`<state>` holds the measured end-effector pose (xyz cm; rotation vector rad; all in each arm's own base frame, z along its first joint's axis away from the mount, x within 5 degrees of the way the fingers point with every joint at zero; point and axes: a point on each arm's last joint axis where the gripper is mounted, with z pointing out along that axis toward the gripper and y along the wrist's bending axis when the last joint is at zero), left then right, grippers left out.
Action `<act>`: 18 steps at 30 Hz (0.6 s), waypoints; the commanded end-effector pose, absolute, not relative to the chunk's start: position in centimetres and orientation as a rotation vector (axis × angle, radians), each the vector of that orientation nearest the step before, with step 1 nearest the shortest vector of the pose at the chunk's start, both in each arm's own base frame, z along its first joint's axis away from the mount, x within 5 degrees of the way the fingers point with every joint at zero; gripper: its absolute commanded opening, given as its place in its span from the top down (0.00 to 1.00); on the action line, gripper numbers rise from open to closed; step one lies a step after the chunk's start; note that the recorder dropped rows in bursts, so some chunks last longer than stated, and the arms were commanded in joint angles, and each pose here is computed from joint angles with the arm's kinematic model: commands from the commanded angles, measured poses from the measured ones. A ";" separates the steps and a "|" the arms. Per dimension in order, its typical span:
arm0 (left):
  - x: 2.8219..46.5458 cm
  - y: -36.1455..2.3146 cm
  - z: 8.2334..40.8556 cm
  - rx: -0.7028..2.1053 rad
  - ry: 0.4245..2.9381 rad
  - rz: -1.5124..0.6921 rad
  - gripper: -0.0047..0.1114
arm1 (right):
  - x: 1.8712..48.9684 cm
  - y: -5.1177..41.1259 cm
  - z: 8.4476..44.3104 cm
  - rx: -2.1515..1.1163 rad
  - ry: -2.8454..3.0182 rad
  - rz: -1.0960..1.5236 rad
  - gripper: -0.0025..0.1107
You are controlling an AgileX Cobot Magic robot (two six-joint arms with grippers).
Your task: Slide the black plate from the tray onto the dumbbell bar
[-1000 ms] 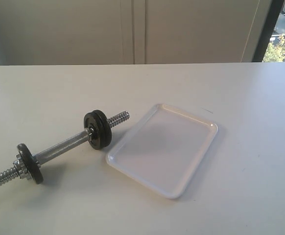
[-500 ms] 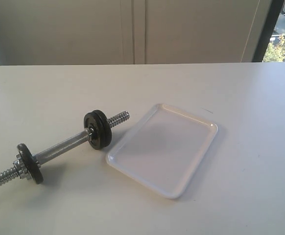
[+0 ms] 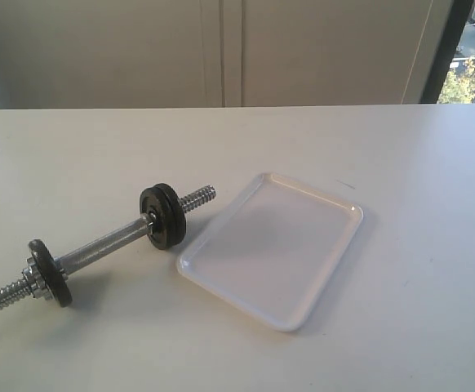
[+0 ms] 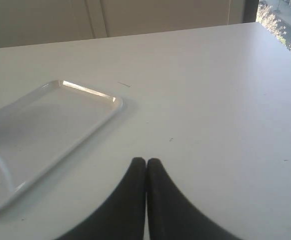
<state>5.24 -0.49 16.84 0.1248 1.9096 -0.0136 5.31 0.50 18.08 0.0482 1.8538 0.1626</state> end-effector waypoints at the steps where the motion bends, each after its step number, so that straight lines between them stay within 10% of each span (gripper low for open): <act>1: 5.2 -0.5 16.8 0.121 1.905 -0.013 0.96 | 5.3 0.4 18.1 0.053 1.842 0.151 0.97; 18: 5.2 -0.5 16.8 0.121 1.905 -0.013 0.96 | 5.3 0.4 18.1 -0.038 1.837 0.082 0.97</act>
